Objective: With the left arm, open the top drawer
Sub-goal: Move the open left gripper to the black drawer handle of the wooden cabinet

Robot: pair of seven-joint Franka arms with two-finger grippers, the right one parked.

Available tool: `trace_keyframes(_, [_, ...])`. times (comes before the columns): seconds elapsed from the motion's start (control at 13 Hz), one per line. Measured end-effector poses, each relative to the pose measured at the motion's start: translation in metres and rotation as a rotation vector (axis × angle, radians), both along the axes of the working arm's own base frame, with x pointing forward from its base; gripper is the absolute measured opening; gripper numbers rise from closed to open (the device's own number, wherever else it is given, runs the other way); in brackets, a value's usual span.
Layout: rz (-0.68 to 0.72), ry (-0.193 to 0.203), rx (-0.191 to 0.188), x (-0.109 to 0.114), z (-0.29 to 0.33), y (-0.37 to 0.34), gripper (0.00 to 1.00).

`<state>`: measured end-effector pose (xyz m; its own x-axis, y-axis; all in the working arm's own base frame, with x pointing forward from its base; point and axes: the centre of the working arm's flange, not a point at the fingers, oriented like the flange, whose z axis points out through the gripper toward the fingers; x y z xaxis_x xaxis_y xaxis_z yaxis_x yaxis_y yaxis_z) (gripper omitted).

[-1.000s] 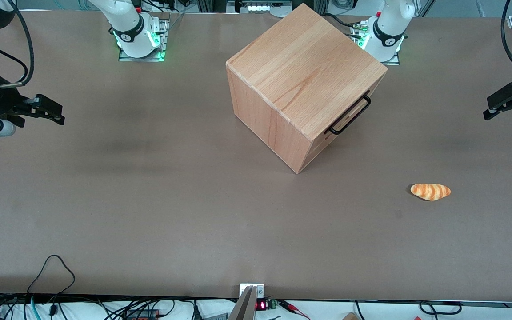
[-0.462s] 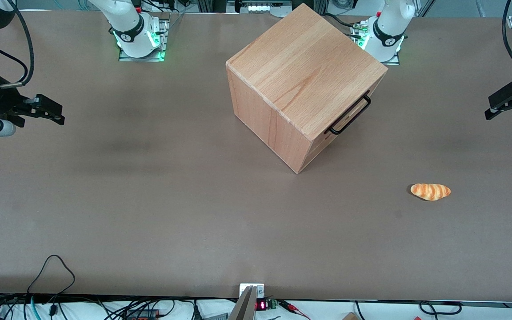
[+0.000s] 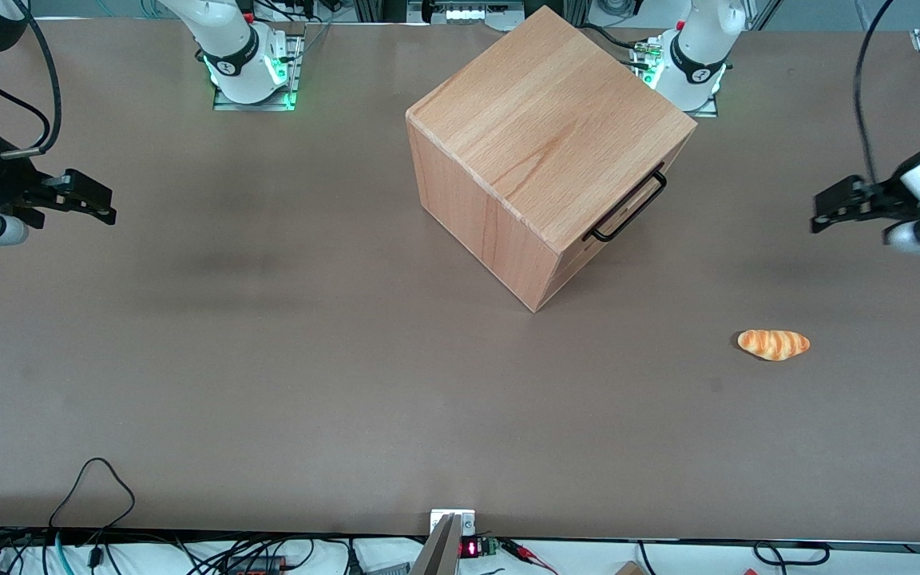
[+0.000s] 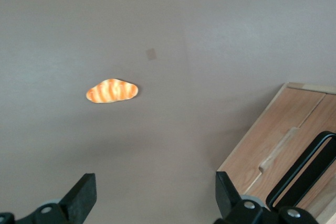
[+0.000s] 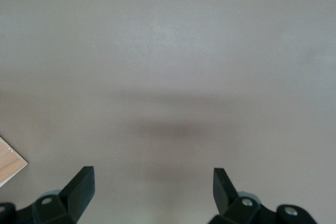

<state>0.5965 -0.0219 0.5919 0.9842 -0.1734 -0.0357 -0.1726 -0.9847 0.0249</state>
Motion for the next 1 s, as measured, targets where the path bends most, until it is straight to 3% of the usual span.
trace_keyframes(0.31, [-0.063,0.034,-0.039,0.006,-0.019,-0.033,1.0])
trace_keyframes(0.46, [-0.186,0.061,-0.055,0.009,-0.035,-0.057,1.0])
trace_keyframes(0.69, [-0.362,0.119,-0.091,0.012,-0.069,-0.083,1.0])
trace_keyframes(1.0, [-0.508,0.21,-0.126,-0.004,-0.111,-0.12,1.0])
